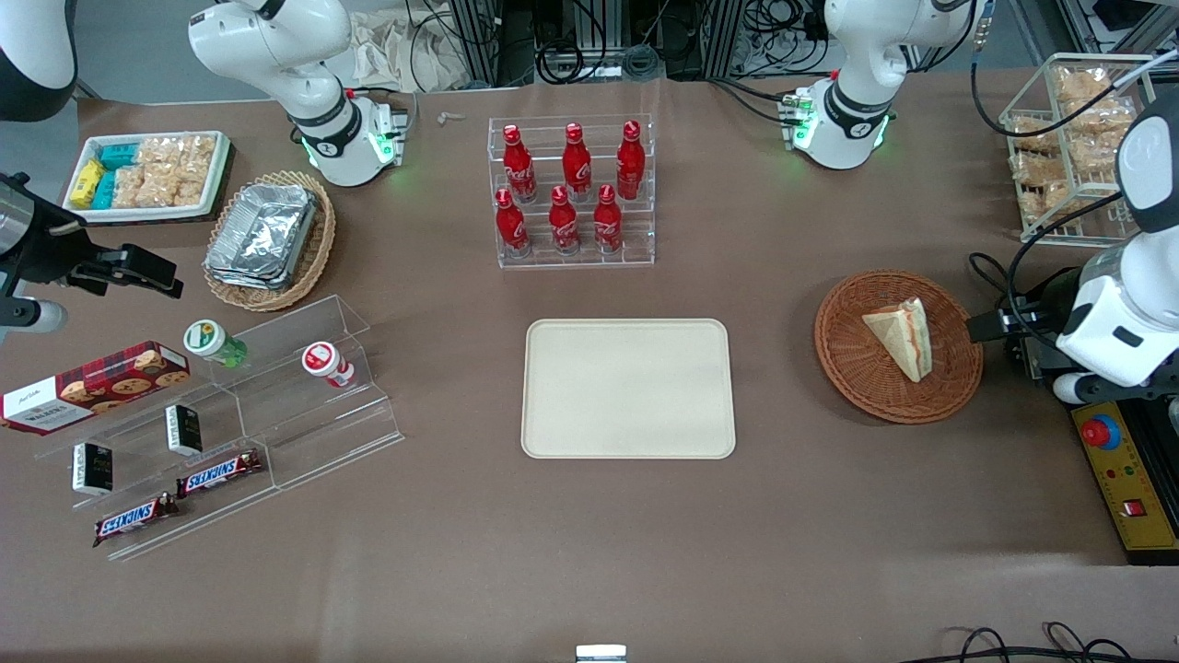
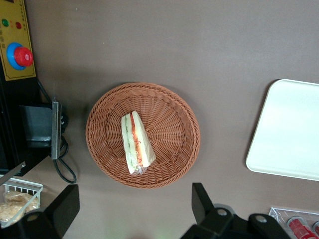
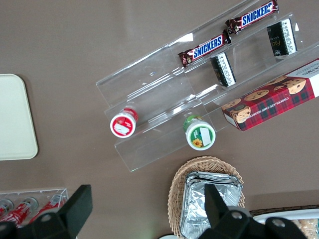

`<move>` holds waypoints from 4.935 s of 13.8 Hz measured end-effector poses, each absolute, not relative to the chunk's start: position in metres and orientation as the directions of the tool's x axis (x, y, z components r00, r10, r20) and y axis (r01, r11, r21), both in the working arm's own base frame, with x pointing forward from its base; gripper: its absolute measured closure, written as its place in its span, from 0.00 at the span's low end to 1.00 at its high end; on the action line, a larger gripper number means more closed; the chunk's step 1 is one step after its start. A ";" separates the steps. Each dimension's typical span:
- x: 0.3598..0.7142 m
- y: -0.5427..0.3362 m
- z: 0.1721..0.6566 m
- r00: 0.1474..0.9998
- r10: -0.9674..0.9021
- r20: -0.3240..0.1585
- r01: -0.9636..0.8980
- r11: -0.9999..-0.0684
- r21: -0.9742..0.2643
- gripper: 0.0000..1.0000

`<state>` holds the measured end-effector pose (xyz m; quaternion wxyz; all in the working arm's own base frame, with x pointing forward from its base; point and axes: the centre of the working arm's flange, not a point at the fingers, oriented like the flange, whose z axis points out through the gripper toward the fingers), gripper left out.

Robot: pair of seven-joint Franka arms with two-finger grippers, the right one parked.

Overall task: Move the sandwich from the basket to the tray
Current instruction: 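Lower the open left gripper over the wrapped sandwich in the basket, then close the left gripper on the sandwich wrapper and lift it, then carry the held sandwich over the cream tray with the left gripper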

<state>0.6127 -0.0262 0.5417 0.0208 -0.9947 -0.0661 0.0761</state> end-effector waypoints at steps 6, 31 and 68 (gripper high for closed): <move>0.544 -0.014 0.464 0.970 0.222 -0.103 0.220 -0.975 -0.029 0.00; 0.508 -0.008 0.252 0.850 0.486 -0.205 0.460 -0.873 -0.163 0.28; 0.555 -0.334 0.327 0.936 0.101 -0.338 0.100 -0.995 -0.022 0.89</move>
